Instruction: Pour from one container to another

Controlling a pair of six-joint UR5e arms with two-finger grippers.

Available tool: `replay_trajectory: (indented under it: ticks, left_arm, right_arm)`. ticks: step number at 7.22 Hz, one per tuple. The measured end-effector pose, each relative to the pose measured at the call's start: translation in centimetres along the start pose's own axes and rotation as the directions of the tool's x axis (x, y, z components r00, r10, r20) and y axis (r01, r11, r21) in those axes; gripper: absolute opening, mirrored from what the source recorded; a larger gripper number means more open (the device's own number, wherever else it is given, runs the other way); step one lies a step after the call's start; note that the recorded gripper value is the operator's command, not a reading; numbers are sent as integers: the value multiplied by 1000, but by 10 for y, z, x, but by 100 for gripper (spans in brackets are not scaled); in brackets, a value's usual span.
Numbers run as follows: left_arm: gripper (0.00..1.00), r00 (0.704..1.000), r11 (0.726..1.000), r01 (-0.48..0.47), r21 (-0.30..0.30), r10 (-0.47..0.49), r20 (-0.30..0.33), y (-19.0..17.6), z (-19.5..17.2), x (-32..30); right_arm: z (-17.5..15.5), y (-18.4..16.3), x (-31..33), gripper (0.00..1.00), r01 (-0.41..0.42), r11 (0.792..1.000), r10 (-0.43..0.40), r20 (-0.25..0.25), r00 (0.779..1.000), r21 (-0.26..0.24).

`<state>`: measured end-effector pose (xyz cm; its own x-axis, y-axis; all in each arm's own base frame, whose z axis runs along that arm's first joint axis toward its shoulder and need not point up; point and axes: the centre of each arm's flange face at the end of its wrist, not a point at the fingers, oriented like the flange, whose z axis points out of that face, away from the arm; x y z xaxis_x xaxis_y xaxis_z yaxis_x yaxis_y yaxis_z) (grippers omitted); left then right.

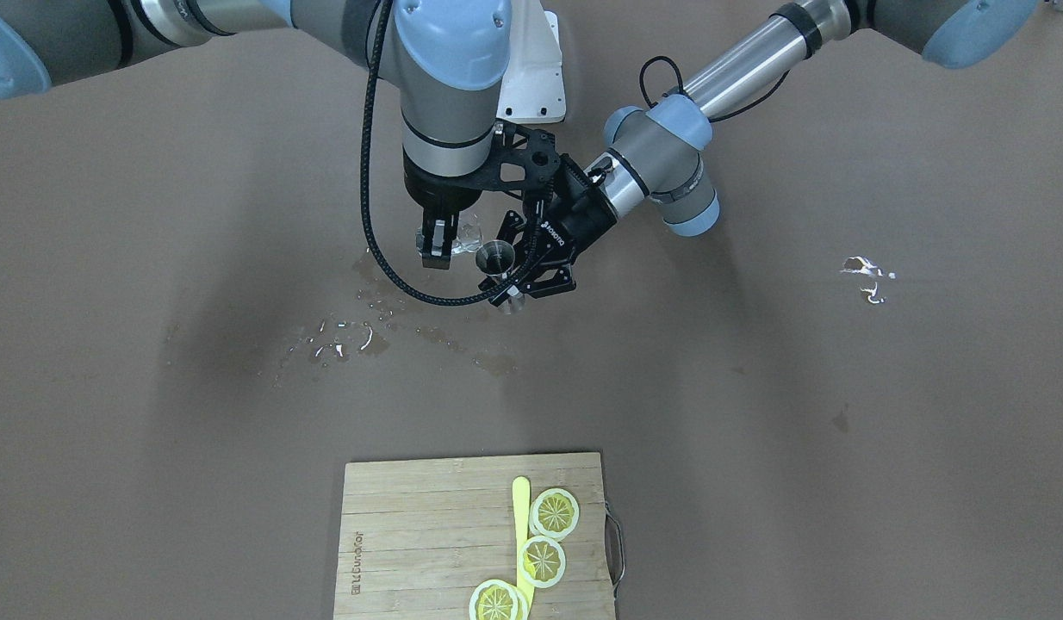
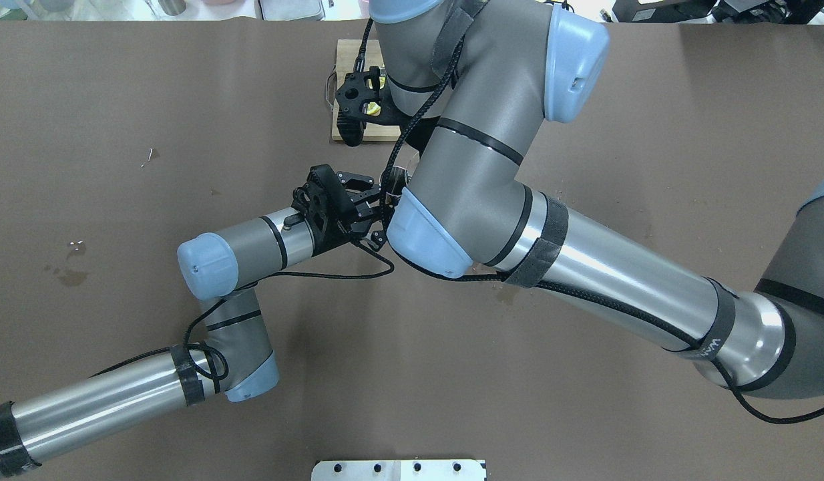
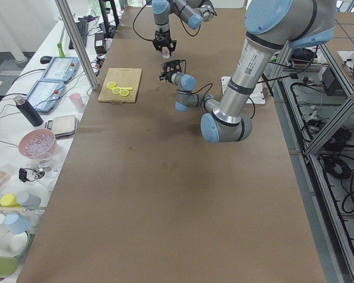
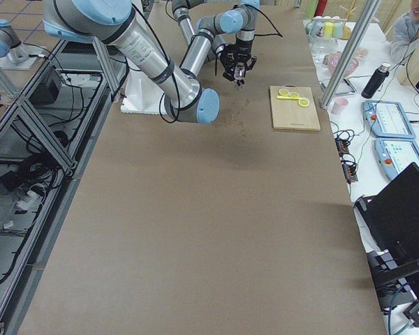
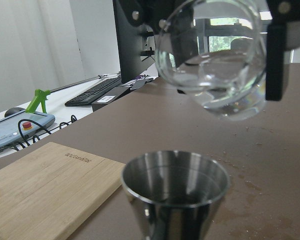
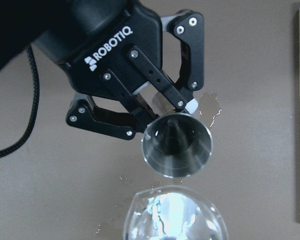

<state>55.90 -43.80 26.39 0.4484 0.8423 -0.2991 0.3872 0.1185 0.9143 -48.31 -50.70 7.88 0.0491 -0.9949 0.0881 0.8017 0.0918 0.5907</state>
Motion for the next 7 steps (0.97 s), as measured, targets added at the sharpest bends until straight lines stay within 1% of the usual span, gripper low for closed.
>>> replay_trajectory:
  ticks: [4, 7]
  left_arm:
    - [0, 1000, 1000, 0, -1, 0, -1, 1, 0, 0]
    - [0, 1000, 1000, 0, 0, 0, -1, 0, 0, 0]
  right_arm:
    - [1, -15, 5, 0, -10, 1000, 11, 7, 1000, -22]
    - [5, -19, 8, 0, -27, 999, 27, 22, 999, -37]
